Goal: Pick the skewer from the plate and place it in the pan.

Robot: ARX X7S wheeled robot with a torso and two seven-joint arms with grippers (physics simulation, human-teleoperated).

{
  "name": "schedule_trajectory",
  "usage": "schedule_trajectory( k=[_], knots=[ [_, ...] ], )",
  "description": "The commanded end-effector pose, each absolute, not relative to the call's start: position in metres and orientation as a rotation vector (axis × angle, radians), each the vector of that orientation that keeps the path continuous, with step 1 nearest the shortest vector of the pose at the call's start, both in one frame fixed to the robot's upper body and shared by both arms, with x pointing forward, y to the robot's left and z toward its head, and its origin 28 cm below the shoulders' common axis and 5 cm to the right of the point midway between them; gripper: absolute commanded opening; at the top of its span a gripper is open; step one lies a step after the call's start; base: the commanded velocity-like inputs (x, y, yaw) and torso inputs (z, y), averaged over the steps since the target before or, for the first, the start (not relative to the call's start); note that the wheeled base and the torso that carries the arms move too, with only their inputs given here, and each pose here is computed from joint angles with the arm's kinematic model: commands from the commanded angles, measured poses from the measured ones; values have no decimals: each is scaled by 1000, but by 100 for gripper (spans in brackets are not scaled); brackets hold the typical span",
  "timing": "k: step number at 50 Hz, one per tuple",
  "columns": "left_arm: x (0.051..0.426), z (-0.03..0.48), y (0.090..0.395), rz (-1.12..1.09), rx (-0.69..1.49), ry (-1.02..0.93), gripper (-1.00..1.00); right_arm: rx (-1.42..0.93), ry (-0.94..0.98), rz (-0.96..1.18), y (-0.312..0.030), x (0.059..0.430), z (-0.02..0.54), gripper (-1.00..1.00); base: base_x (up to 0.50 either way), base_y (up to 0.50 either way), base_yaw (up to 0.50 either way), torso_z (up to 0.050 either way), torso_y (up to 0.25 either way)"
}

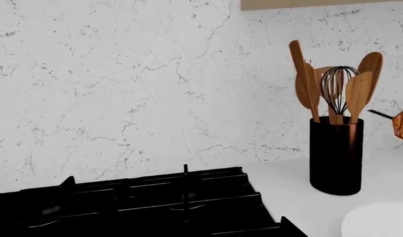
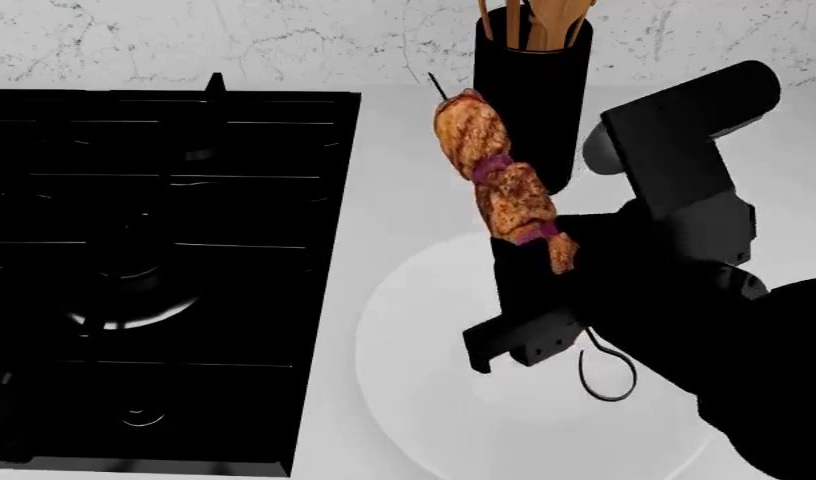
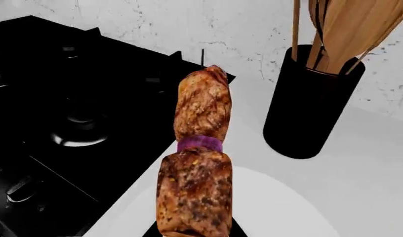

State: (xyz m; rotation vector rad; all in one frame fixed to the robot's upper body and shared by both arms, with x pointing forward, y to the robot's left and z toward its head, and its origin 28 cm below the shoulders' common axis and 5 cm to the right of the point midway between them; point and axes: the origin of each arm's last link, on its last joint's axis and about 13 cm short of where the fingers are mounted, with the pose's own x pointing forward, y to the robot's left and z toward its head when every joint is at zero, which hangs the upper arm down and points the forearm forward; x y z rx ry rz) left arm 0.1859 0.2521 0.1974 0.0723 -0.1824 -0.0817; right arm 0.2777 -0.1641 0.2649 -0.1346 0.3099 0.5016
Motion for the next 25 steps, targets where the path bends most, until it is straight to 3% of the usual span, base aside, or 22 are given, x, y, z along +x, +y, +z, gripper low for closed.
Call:
schedule_trajectory(
  k=[1,7,25],
  knots=[
    [204,189,250,-69,47,-219,100,0,91,416,-163,253,267,-100,0,0,0,0,0],
    [209,185,250,-60,41,-219,100,49,84,411,-160,251,256,-100,0,53,0,0,0],
    [192,191,252,-57,41,-207,100,33,135,353,-159,252,251,-100,28,500,0,0,0]
  ],
)
